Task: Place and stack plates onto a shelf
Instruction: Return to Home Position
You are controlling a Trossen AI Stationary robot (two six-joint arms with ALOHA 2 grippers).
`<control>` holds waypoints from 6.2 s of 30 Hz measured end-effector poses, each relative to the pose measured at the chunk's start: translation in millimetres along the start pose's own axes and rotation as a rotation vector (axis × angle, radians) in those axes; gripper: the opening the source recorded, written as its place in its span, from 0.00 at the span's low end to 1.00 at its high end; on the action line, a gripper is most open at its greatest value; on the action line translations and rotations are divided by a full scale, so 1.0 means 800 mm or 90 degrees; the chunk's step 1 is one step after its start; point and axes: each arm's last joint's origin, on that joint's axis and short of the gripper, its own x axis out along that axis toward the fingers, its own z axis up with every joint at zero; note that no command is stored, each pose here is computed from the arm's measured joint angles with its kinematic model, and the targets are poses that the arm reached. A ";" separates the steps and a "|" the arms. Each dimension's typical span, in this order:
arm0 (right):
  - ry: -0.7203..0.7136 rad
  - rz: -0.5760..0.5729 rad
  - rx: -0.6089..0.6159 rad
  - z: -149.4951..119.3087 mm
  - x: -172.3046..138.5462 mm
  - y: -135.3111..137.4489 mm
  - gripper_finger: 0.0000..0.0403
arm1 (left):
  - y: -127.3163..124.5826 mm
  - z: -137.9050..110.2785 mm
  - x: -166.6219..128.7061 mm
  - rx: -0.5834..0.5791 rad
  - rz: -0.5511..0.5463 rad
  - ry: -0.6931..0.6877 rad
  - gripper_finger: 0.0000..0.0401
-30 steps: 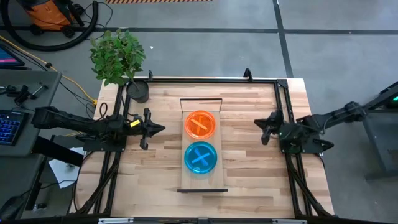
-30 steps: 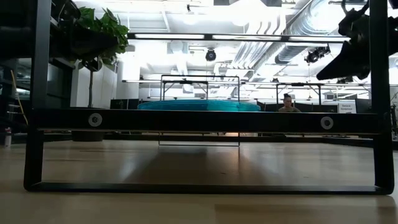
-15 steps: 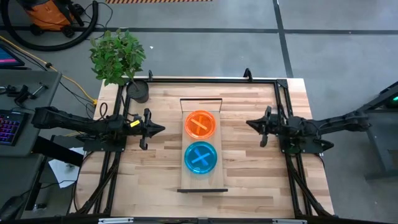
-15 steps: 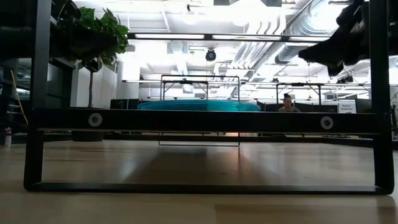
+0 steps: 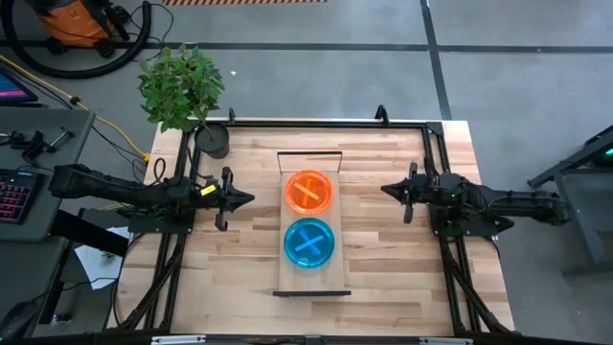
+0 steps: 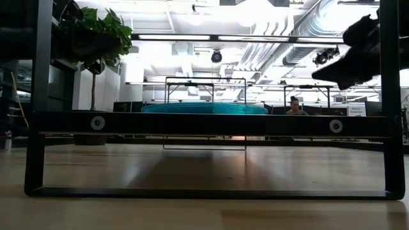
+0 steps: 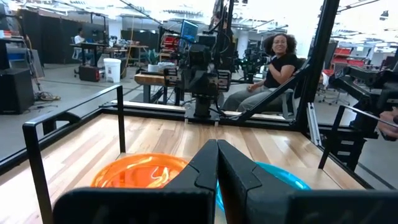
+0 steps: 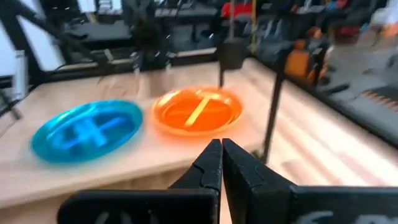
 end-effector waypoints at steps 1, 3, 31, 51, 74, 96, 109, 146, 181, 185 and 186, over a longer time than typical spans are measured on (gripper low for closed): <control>0.012 0.013 0.003 -0.002 -0.001 0.001 0.00 | 0.000 0.000 0.000 0.000 0.000 0.002 0.00; 0.035 0.030 0.012 -0.007 -0.003 0.002 0.00 | 0.000 -0.001 -0.001 0.000 0.000 0.007 0.00; -0.024 0.087 -0.040 -0.009 -0.009 0.014 0.00 | 0.004 -0.031 -0.033 0.014 0.005 0.197 0.00; -0.020 0.099 -0.024 -0.010 -0.009 0.014 0.00 | 0.004 -0.003 -0.049 0.002 -0.010 0.037 0.00; -0.108 0.093 -0.014 -0.005 -0.006 0.016 0.00 | 0.004 -0.003 -0.049 0.003 -0.009 0.038 0.00; -0.045 0.114 0.111 -0.014 -0.005 0.019 0.00 | 0.004 -0.003 -0.049 0.003 -0.009 0.037 0.00; -0.042 0.114 0.122 -0.014 -0.005 0.019 0.00 | 0.004 -0.003 -0.049 0.002 -0.009 0.037 0.00; -0.106 0.123 0.131 -0.006 -0.013 0.017 0.00 | 0.004 -0.003 -0.049 0.003 -0.010 0.037 0.00; -0.105 0.123 0.131 -0.006 -0.013 0.017 0.00 | 0.004 -0.003 -0.048 0.003 -0.009 0.038 0.00; -0.105 0.124 0.131 -0.006 -0.013 0.017 0.00 | 0.004 -0.003 -0.048 0.003 -0.009 0.038 0.00; -0.105 0.124 0.131 -0.006 -0.013 0.017 0.00 | 0.004 -0.003 -0.048 0.003 -0.009 0.038 0.00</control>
